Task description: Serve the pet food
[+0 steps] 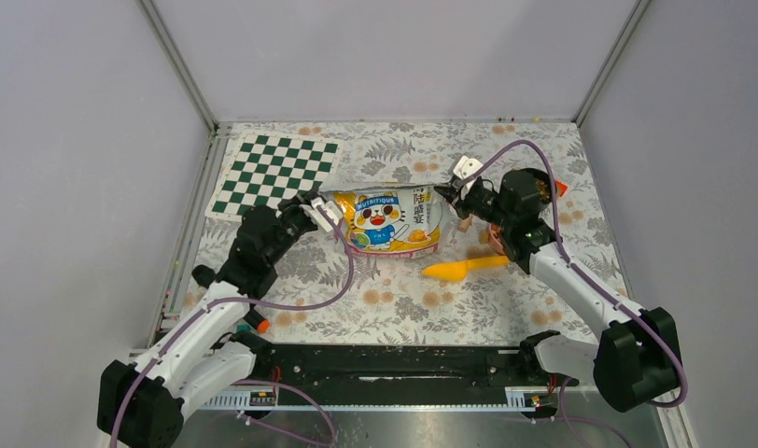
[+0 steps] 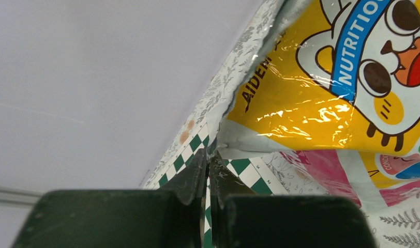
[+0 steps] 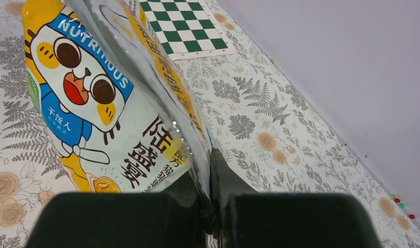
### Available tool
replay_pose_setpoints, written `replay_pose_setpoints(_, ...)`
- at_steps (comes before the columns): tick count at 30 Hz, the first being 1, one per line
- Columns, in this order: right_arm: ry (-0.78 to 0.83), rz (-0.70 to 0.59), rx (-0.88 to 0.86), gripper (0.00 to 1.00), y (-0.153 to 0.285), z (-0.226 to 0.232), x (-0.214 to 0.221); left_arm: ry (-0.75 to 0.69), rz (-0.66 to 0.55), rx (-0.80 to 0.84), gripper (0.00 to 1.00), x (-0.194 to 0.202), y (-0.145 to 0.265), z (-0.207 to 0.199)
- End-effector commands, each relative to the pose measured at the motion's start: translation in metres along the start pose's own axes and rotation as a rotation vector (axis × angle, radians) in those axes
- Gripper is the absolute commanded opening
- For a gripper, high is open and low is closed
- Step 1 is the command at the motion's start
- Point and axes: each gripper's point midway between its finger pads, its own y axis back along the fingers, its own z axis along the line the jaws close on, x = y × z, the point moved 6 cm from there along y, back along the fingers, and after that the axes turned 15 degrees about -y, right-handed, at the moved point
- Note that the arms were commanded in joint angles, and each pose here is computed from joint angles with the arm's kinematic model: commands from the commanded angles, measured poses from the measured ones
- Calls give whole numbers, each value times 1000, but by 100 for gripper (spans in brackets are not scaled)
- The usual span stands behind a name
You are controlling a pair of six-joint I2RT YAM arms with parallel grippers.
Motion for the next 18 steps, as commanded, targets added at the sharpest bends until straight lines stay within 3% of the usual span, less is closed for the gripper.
replay_pose_setpoints(1, 107, -150, 308, 0, 20, -47, -38, -19, 292, -320, 0, 35, 27, 40)
replay_pose_setpoints(5, 88, -167, 276, 0, 20, -43, -40, 56, 196, -246, 0, 20, 20, 39)
replay_pose_setpoints(7, 68, -171, 227, 5, 21, -35, -48, 93, 124, -225, 2, 7, 18, 45)
replay_pose_setpoints(11, 2, -128, 95, 45, 29, -14, -66, 164, -36, -176, 39, -26, 19, 61)
replay_pose_setpoints(14, -23, -109, 34, 61, 37, -3, -76, 180, -134, -154, 56, -47, 22, 73)
replay_pose_setpoints(18, -32, -107, 4, 74, 48, 7, -85, 186, -232, -135, 67, -67, 23, 85)
